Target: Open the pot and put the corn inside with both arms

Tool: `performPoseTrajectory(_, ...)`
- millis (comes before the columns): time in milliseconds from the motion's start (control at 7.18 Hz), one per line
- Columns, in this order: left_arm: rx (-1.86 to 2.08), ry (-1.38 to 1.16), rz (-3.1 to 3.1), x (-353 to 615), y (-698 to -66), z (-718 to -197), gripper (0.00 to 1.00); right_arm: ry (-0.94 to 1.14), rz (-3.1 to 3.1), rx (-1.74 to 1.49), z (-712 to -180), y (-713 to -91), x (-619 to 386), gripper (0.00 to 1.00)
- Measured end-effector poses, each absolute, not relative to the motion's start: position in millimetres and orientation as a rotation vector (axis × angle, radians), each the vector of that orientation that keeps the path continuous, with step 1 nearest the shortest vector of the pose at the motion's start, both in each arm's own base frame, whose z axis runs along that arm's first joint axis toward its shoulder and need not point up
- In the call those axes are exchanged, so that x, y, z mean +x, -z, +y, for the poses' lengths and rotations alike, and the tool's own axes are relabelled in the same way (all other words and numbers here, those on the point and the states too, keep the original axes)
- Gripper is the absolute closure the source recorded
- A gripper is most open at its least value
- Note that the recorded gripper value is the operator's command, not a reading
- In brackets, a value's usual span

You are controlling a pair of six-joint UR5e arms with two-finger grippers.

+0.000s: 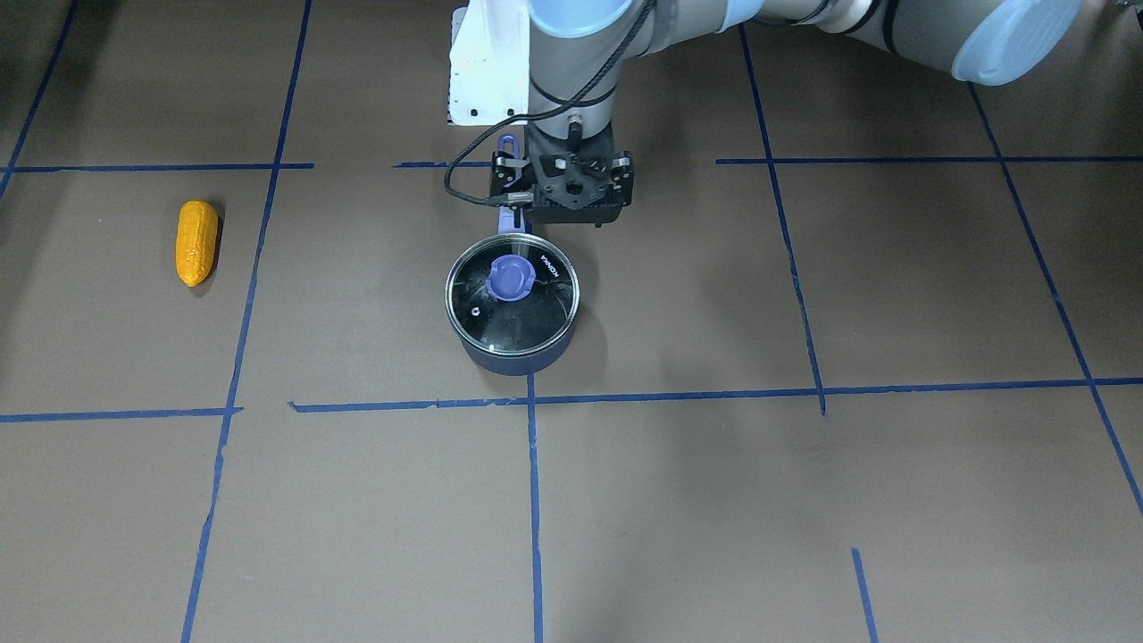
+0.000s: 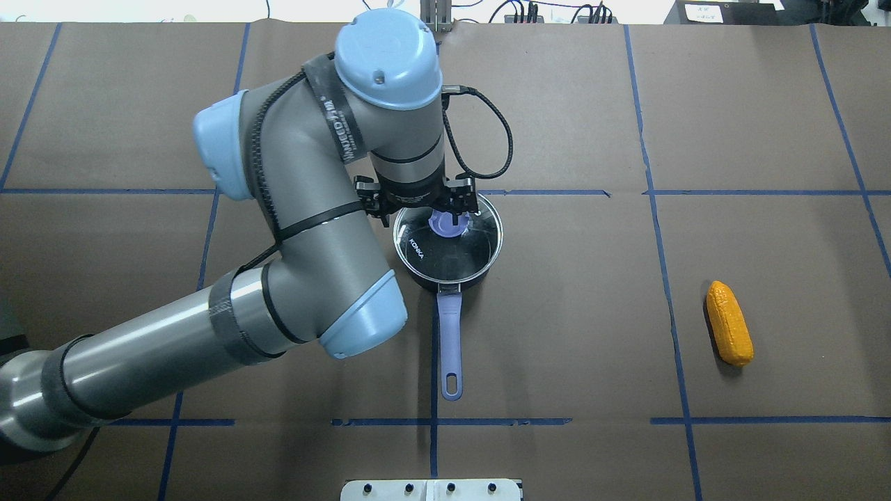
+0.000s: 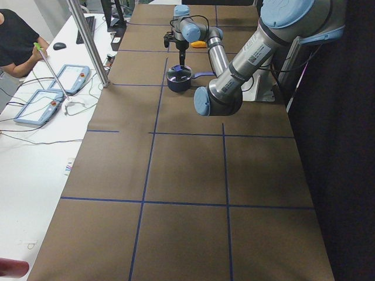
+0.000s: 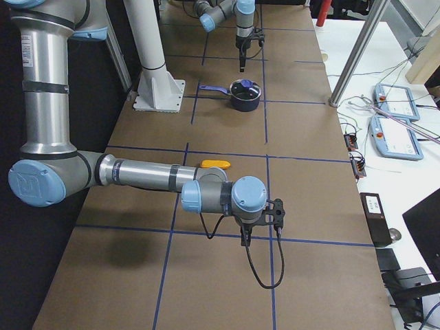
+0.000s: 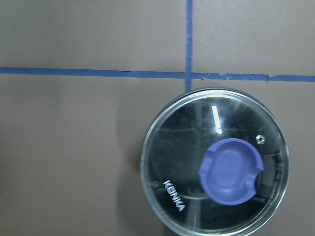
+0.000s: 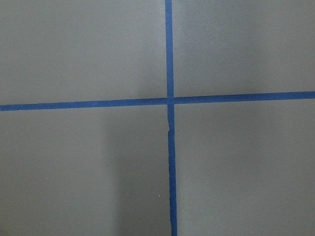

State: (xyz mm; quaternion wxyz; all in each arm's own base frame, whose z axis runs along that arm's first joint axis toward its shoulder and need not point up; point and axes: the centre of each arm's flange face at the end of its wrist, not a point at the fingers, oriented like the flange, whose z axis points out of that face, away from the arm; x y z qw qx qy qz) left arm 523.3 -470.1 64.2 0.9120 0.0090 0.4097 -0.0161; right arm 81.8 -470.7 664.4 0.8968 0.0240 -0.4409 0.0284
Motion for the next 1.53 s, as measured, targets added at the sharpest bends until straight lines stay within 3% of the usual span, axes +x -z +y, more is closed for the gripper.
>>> performPoseTrajectory(1532, 0.042, 0.028, 0.85, 584.7, -90.5, -494.3, 0.0, -0.058, -0.92, 0.052, -472.2, -662.5, 81.5, 0.0)
